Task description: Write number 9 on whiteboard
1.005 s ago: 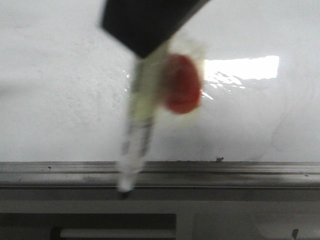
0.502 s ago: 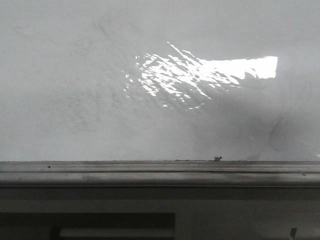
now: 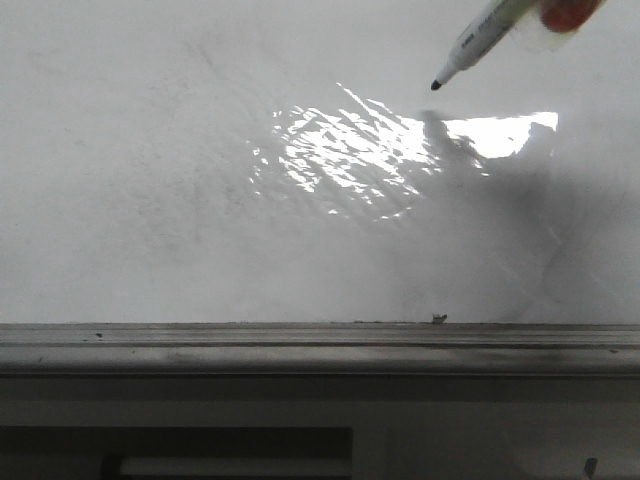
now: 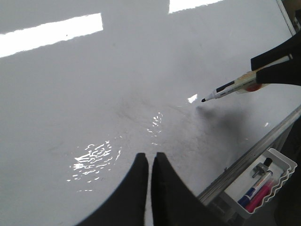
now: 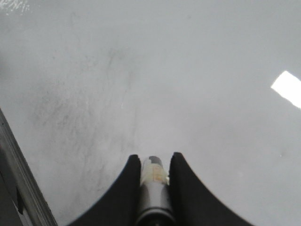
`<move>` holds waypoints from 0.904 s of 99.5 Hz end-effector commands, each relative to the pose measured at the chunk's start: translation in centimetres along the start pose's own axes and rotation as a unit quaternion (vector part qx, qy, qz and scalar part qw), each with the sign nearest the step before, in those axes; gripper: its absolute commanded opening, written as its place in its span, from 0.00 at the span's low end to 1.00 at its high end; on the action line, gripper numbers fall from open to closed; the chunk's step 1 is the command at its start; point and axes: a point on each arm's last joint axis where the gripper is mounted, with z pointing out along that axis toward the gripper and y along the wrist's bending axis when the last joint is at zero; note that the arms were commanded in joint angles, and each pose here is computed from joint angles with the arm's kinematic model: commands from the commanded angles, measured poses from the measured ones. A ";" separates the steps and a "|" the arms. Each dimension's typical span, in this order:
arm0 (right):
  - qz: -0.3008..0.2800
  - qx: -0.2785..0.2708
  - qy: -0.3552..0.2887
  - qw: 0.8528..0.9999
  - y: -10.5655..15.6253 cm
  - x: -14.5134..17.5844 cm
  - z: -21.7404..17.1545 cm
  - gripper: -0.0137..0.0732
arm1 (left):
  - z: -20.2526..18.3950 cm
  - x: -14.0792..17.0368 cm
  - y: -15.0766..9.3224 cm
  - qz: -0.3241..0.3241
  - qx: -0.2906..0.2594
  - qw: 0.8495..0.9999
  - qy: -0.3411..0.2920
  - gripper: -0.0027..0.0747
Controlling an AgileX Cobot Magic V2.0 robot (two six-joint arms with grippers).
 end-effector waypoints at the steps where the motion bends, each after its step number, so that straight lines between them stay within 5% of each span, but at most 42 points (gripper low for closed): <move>1: 0.007 0.016 -0.042 0.999 -0.8 -1.5 0.3 0.12 | -0.2 -1.2 0.1 -0.020 -0.006 0.999 -0.036 0.01; 38: 0.050 0.000 0.008 0.999 -0.4 -0.4 2.7 0.12 | -0.1 -0.9 0.2 -0.016 -0.009 0.999 -0.031 0.01; 61: 0.046 -0.013 0.100 0.994 0.0 1.1 1.9 0.08 | -0.1 -0.8 0.2 -0.016 -0.009 0.999 -0.029 0.01; 90: 0.040 0.013 0.052 0.998 -1.0 0.0 1.1 0.09 | -0.1 -0.8 0.2 -0.016 -0.009 0.999 -0.029 0.01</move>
